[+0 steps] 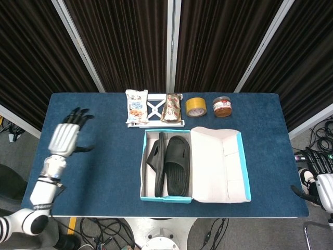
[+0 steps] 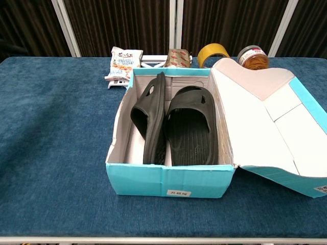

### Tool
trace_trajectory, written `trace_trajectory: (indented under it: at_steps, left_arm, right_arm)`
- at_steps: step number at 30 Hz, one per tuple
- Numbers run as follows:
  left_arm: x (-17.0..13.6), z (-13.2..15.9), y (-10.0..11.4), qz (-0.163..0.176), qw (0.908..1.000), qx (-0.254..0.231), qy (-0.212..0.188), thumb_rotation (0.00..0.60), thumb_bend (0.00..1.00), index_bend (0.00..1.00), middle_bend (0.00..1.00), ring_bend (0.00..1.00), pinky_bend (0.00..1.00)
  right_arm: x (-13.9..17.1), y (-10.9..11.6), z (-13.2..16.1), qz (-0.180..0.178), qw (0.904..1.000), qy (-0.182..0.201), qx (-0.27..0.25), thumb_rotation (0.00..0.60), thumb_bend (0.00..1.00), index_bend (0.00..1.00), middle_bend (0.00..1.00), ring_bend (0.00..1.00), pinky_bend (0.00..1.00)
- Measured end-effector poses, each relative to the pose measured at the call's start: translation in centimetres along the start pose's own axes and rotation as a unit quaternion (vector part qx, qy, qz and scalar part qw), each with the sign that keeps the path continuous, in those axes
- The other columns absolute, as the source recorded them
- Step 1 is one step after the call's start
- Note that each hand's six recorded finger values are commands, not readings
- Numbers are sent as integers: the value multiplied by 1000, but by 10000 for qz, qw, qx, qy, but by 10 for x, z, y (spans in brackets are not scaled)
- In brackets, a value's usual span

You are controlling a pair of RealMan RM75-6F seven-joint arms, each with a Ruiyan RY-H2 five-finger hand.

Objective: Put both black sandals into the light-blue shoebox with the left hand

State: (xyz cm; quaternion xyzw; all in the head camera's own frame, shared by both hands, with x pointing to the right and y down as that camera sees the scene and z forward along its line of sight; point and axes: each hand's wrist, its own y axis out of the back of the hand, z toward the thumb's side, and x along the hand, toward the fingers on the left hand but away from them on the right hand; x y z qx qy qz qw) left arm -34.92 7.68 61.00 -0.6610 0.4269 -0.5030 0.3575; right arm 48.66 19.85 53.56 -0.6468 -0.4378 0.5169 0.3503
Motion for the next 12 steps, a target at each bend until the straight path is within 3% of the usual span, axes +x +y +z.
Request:
trace_trajectory:
  at_steps: [6, 12]
  left_arm:
    - [-71, -77, 17, 511, 9940, 592, 770, 600, 30, 219, 94, 0, 126]
    - [-128, -97, 18, 516, 9916, 591, 1029, 600, 30, 220, 94, 0, 119]
  right_arm:
    - [-4, -4, 13, -129, 9995, 261, -109, 600, 77, 0, 18, 0, 0]
    - [-2, -7, 24, -223, 9993, 300, -3, 600, 78, 0, 19, 0, 0]
